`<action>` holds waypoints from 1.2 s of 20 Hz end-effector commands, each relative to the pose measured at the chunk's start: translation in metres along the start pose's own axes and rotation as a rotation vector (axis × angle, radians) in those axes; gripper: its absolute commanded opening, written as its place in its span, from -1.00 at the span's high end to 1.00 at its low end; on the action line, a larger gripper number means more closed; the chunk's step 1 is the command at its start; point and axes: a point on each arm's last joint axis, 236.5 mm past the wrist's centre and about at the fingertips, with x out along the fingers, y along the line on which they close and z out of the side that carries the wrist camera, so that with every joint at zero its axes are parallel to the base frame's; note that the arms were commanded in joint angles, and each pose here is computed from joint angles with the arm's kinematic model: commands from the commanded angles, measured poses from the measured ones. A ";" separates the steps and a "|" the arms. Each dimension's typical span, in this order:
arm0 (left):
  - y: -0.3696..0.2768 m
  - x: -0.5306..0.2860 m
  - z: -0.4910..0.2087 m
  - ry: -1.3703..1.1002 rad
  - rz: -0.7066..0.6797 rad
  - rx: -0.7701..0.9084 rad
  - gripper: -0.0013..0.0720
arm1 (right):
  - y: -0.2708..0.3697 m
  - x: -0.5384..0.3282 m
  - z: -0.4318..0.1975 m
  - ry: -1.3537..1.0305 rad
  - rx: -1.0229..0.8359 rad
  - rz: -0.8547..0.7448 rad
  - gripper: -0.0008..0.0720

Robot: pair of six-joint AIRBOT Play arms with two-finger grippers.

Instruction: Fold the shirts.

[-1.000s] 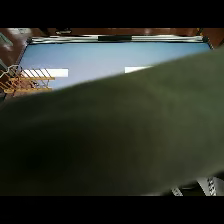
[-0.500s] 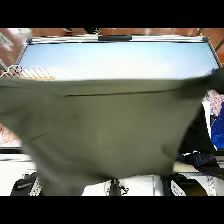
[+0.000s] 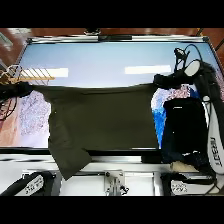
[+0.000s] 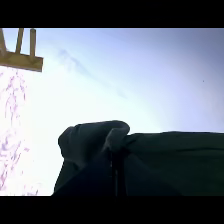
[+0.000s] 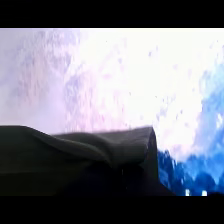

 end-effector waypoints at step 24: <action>0.000 0.124 -0.074 0.397 -0.117 0.037 0.88 | -0.030 0.069 -0.005 0.032 0.186 -0.005 0.78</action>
